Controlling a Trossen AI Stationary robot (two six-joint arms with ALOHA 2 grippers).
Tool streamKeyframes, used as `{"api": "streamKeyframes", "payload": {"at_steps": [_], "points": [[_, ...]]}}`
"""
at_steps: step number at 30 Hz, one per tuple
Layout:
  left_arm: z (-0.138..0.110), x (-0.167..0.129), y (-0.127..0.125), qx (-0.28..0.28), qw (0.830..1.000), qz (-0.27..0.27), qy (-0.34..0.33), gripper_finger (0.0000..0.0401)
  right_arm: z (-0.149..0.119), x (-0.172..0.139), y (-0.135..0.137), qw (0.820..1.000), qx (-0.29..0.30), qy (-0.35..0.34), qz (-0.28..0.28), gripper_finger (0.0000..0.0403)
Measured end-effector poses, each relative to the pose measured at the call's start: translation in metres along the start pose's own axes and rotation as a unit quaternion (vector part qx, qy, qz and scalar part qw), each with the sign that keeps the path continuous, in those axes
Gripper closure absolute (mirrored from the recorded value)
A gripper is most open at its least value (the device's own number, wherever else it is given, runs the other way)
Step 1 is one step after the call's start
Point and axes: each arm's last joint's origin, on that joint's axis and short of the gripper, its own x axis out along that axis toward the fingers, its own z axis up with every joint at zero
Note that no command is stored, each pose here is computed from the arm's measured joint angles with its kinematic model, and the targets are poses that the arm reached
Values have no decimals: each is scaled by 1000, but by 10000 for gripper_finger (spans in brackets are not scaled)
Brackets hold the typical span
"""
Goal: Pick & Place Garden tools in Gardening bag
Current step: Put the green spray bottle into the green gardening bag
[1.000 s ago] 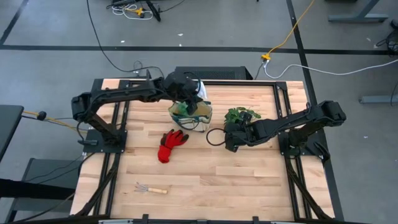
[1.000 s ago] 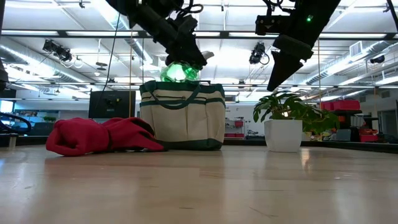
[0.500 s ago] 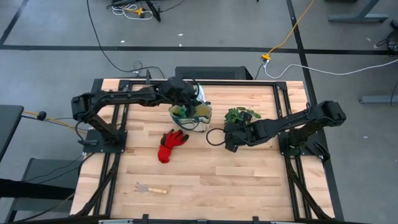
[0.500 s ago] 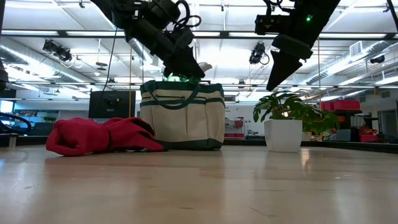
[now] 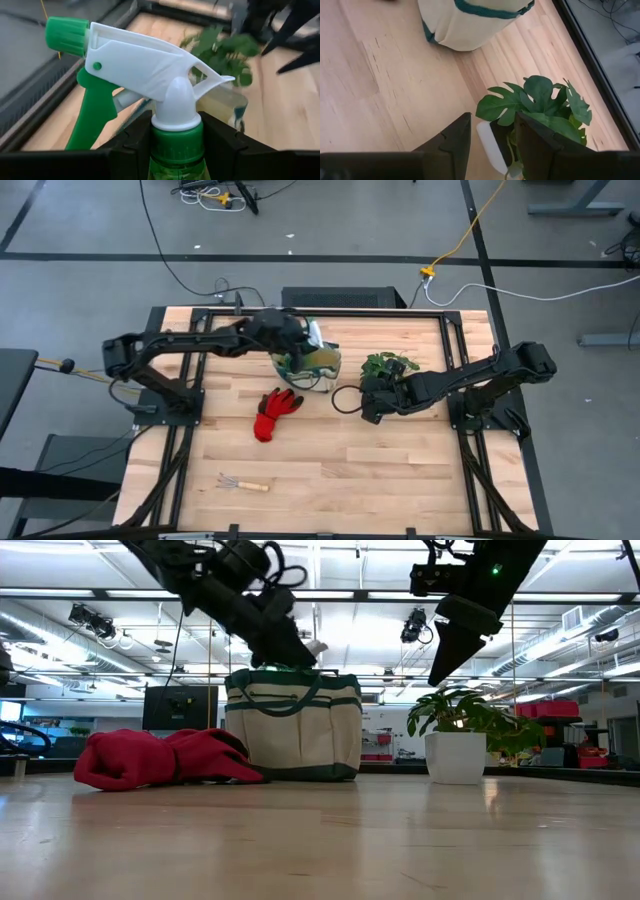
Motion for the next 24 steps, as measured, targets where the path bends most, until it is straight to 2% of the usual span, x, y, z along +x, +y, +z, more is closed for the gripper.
{"api": "streamKeyframes", "payload": {"at_steps": [7,13,24], "points": [[-15,-35,-3,15,995,-13,-98,260,1,0,0,1000,3,-4,1,248],[-41,-43,-3,33,986,-11,-164,260,4,0,2,1000,10,-20,6,248],[-62,-47,-2,42,978,0,-206,260,6,0,2,999,14,-29,3,248]]}}
